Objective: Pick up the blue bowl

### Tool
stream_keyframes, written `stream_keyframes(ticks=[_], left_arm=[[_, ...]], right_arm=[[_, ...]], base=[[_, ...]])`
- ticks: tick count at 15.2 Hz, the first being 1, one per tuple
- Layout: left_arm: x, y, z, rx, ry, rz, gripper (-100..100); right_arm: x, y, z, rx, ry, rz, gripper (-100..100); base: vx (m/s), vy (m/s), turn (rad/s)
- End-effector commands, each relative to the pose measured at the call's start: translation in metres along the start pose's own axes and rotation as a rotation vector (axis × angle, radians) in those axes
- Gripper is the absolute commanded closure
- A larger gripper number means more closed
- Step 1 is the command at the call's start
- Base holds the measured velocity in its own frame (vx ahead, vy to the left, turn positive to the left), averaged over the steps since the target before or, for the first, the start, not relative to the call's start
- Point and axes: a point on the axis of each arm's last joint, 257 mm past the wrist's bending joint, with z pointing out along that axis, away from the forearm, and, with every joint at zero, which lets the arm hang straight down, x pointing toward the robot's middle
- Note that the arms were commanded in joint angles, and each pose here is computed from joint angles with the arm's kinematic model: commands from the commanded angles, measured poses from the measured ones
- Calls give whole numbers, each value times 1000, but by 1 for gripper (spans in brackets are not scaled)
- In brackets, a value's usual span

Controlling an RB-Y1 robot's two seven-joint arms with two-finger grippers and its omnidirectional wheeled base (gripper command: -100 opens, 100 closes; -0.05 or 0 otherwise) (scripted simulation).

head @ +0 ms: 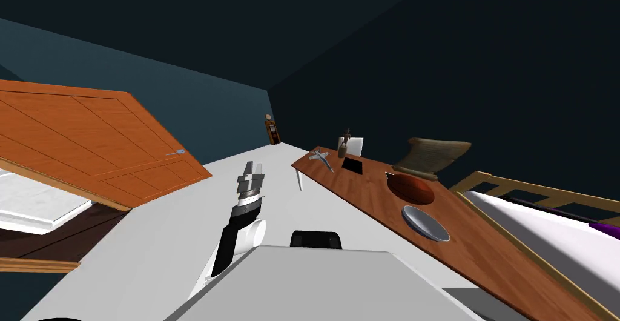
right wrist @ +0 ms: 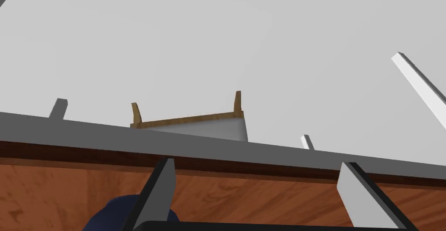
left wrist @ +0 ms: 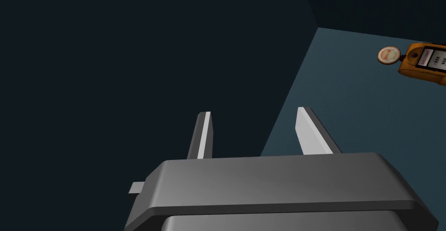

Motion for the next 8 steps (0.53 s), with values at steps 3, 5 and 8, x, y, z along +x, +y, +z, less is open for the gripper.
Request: stream_keyframes(ticks=[3,5,8], left_arm=[[0,0,0,0,0,0,0],[0,0,0,0,0,0,0],[0,0,0,0,0,0,0]], right_arm=[[31,-64,-32,133,118,-97,-100],[39,-83,-45,171,161,-135,-100],[48,-107,-62,219,206,-170,-100]], base=[[52,-71,326],[60,-63,297],[71,-64,335]])
